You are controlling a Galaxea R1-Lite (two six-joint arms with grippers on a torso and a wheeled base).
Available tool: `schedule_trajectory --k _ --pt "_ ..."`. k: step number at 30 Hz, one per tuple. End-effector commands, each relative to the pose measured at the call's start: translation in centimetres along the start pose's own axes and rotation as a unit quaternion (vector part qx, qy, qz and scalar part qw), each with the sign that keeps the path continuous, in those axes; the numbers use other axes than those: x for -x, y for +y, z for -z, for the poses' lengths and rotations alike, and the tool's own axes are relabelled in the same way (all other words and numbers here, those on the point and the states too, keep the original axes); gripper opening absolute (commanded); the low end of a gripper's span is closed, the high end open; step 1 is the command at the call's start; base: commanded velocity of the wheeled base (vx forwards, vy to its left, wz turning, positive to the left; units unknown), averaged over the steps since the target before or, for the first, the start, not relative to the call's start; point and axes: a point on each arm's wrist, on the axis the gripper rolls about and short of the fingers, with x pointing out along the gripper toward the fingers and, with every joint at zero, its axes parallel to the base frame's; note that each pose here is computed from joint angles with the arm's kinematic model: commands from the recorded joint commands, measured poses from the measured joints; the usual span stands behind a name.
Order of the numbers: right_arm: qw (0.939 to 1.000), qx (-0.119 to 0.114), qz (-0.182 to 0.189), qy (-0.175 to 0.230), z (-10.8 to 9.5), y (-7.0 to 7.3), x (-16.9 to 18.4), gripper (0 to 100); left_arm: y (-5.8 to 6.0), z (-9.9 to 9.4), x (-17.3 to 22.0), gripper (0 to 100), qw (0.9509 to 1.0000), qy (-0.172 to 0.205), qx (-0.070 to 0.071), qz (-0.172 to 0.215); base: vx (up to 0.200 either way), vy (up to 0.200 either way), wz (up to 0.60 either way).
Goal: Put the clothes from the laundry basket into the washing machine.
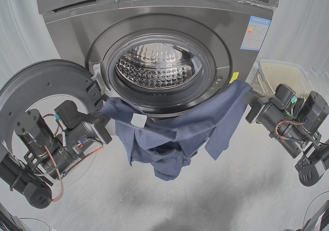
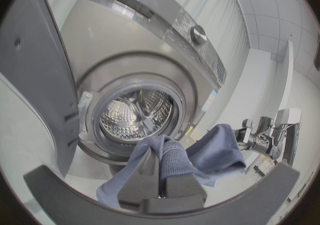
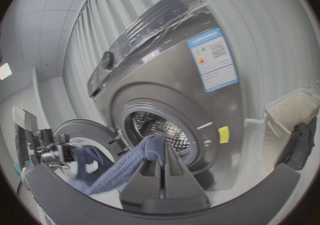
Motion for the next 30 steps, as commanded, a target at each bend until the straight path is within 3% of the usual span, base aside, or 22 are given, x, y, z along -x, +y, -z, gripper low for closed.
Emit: schedule_trajectory --k 1,10,16,21,25,28,30 --pt "0.9988 0.012 0.048 -0.002 0.1 -2.8 -0.1 0 0.3 -2.6 1.3 0 0.9988 -0.046 -0.012 -0.007 0.000 0.000 0.00" --pt "0.9990 0.010 0.043 0.004 0.5 -2.6 -0.2 0 -0.1 -3.4 0.5 0 0.9977 -0.066 -0.016 0.005 0.000 0.000 0.00" --pt "0.9996 0.008 0.025 0.008 0.5 -1.4 0.2 0 -1.5 -5.6 0.1 0 0.9933 -0.112 -0.019 0.023 0.000 0.000 0.00" --pt "0.9998 0.008 0.014 0.010 0.4 -0.7 0.7 0 -2.8 -6.3 0.8 0 0.9933 -0.108 -0.014 0.039 0.000 0.000 0.00" --pt "0.9998 0.010 0.016 0.007 -0.1 -0.6 1.2 0 -3.0 -6.2 1.0 0 0.9939 -0.101 -0.014 0.041 0.000 0.000 0.00" --pt "0.9997 0.014 0.016 -0.009 -1.2 -0.4 1.5 0 -2.8 -6.0 1.1 0 0.9942 -0.097 -0.032 0.035 0.000 0.000 0.00" --pt "0.9997 0.014 0.019 -0.010 -1.5 -0.5 1.5 0 -2.7 -6.0 1.2 0 0.9944 -0.095 -0.033 0.035 0.000 0.000 0.00"
